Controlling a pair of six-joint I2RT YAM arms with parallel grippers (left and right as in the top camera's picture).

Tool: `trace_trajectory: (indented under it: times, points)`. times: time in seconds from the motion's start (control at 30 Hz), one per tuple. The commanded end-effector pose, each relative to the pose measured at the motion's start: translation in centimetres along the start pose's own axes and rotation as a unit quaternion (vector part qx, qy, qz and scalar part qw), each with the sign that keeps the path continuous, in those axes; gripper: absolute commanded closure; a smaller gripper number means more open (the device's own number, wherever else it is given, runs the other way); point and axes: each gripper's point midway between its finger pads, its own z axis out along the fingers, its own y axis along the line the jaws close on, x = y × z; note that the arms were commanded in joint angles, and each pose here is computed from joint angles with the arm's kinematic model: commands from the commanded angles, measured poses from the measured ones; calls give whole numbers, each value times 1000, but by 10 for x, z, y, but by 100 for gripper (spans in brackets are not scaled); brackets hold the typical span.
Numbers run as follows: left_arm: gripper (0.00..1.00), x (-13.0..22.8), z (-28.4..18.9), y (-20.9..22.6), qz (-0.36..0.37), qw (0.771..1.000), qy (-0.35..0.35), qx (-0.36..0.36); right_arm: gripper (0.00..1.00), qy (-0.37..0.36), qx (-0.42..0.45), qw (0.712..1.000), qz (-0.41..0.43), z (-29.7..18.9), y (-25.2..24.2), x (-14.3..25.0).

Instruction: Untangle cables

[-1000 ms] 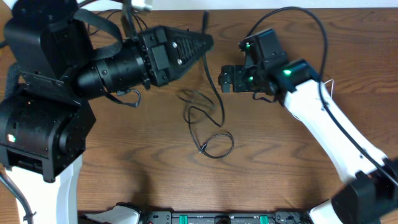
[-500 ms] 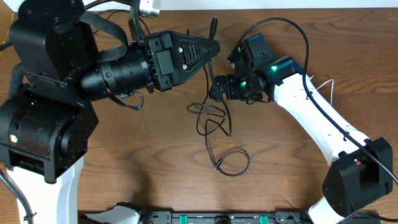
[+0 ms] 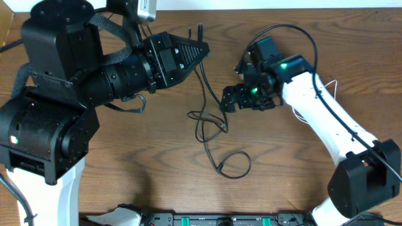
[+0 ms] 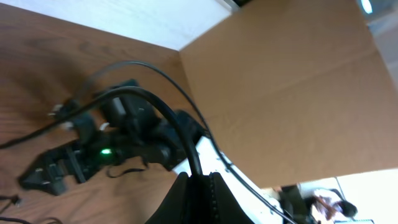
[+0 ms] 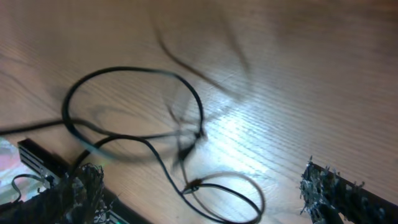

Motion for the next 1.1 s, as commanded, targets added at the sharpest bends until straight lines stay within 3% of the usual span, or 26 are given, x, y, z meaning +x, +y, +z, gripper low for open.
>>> trace_trajectory:
  times: [0.0,0.27,0.63,0.67,0.8,0.83,1.07]
  points:
    - [93,-7,-1,4,15,1000,-20,-17,1,-30,-12,999,-39,-23,8,-3]
    - [93,-3,-2,-14,13,999,-1,30,1,-28,-14,991,-129,3,30,4]
    - [92,-1,-3,-16,-6,999,2,34,1,-40,35,987,-154,16,27,3]
    - [93,-1,-3,-16,-8,999,2,34,6,-39,36,985,-162,19,25,4]
    - [93,-1,-3,-16,-9,999,2,34,47,-41,36,985,-165,25,22,5]
    - [92,-1,-3,-16,-9,999,2,34,52,-41,37,985,-165,25,22,5]
    - [93,-1,-3,-17,-9,999,2,34,55,-45,36,983,-177,30,20,5]
